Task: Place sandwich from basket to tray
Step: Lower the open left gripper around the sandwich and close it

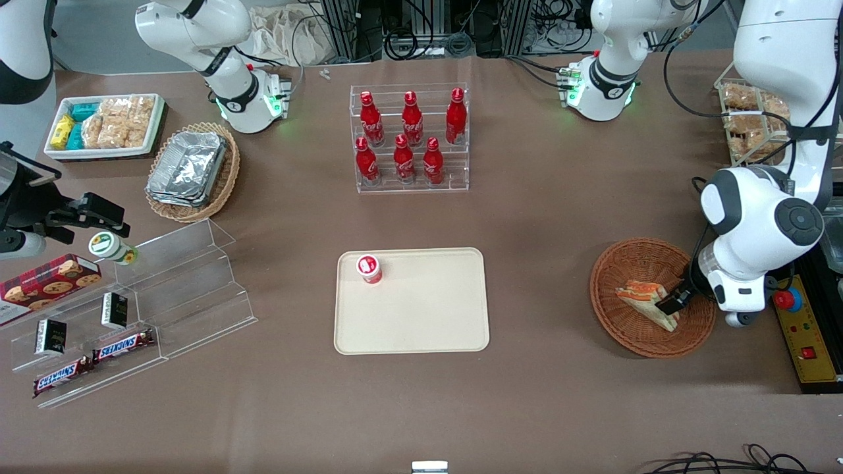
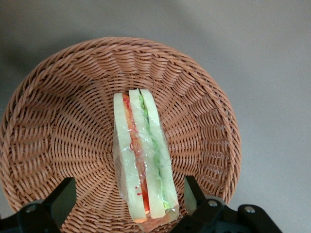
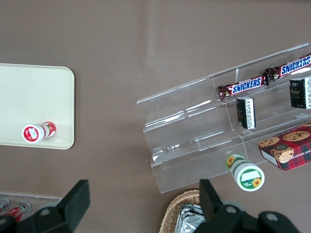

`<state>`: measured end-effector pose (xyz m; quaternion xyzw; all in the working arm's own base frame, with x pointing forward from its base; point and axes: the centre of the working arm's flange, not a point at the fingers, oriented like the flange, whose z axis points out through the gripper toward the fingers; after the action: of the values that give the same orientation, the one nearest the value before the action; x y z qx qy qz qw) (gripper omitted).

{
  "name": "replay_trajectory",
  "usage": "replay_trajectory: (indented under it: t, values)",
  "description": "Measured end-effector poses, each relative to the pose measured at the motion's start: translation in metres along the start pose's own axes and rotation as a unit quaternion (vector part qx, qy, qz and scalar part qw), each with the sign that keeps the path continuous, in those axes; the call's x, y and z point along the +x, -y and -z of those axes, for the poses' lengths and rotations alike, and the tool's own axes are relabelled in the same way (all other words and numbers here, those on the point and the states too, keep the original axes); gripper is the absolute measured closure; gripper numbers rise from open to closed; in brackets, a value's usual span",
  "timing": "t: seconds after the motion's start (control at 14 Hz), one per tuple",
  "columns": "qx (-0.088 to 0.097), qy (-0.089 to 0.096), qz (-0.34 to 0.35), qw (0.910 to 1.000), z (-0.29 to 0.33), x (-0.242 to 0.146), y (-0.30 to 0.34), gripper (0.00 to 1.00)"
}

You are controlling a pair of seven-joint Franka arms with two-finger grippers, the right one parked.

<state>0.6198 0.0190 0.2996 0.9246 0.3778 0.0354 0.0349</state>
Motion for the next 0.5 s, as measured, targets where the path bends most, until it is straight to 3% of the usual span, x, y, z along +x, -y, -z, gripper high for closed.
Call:
replay_trajectory:
  t: [0.5]
  values:
    - [0.005, 0.011, 0.037, 0.9993, -0.047, 0.0, 0.003, 0.01]
